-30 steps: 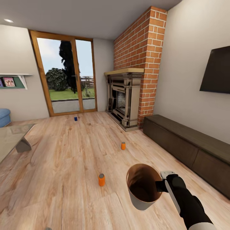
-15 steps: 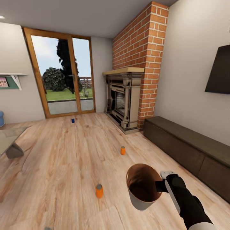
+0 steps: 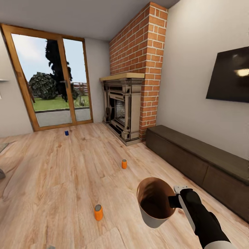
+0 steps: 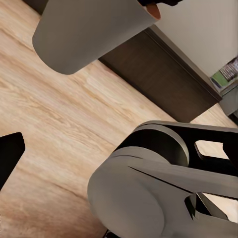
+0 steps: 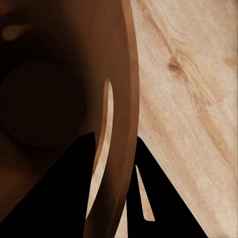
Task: Put the three can of soda from the living room inside the tash can in the kitchen.
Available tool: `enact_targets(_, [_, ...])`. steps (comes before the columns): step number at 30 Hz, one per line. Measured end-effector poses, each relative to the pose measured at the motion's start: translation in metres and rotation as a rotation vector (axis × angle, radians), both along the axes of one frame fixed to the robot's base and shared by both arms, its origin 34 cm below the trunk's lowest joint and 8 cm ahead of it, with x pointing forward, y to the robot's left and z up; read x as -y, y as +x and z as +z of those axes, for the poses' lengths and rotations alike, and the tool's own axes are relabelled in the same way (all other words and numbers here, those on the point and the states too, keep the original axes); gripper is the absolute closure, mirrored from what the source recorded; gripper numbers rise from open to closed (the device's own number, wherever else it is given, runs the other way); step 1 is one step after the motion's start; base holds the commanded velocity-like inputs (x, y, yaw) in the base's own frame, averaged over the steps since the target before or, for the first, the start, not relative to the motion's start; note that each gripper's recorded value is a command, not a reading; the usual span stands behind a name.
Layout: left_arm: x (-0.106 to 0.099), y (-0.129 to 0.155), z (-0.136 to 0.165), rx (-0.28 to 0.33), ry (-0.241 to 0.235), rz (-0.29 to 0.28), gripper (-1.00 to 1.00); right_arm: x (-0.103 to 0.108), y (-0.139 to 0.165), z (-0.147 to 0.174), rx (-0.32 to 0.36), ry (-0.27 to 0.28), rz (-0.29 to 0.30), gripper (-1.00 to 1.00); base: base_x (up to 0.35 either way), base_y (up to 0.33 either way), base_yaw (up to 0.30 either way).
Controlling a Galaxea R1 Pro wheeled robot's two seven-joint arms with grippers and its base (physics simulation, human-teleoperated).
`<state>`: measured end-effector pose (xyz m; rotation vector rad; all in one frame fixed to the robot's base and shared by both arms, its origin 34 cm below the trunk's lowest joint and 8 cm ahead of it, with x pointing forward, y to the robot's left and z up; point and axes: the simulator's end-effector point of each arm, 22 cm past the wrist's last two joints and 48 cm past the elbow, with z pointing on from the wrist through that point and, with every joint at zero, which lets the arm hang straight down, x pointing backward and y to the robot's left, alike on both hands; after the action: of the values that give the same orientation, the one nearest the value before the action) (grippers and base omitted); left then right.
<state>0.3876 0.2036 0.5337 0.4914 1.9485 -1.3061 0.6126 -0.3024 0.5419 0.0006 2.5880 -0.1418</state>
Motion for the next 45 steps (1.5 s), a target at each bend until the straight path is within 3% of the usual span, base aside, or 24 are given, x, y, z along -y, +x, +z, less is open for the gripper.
enact_targets(26, [0.0, 0.0, 0.0, 0.0, 0.001, 0.0, -1.0, -0.001, -0.003, -0.006, -0.015, 0.005, 0.0, 1.0, 0.314, 0.0, -0.005])
enact_targets(35, [-0.005, 0.003, -0.002, -0.002, 0.011, 0.024, -1.0, -0.002, -0.003, -0.006, -0.016, 0.006, 0.0, 1.0, 0.101, 0.0, 0.0])
enact_targets(36, [-0.034, 0.04, -0.027, -0.004, 0.167, 0.211, -1.0, -0.001, -0.003, -0.006, -0.016, 0.007, 0.0, 1.0, 0.0, 0.0, 0.0])
enact_targets(37, [-0.045, 0.051, -0.033, -0.002, 0.217, 0.271, -1.0, -0.001, -0.003, -0.006, -0.016, 0.006, 0.0, 1.0, 0.0, 0.0, 0.0])
enact_targets(38, [-0.066, 0.078, -0.037, 0.017, 0.312, 0.409, -1.0, -0.001, -0.003, -0.006, -0.016, 0.003, 0.0, 1.0, 0.0, 0.0, 0.0])
enact_targets(40, [-0.078, 0.095, -0.036, 0.031, 0.357, 0.51, -1.0, -0.001, -0.003, -0.006, -0.016, 0.003, 0.0, 1.0, 0.0, 0.0, 0.0])
enact_targets(41, [-0.086, 0.108, -0.037, 0.031, 0.39, 0.604, -1.0, -0.001, -0.003, -0.006, -0.016, 0.004, 0.001, 1.0, 0.0, 0.0, 0.0])
enact_targets(45, [-0.094, 0.123, -0.049, -0.011, 0.459, 0.781, -1.0, -0.002, -0.003, -0.006, -0.016, 0.008, 0.001, 1.0, 0.0, 0.0, 0.0])
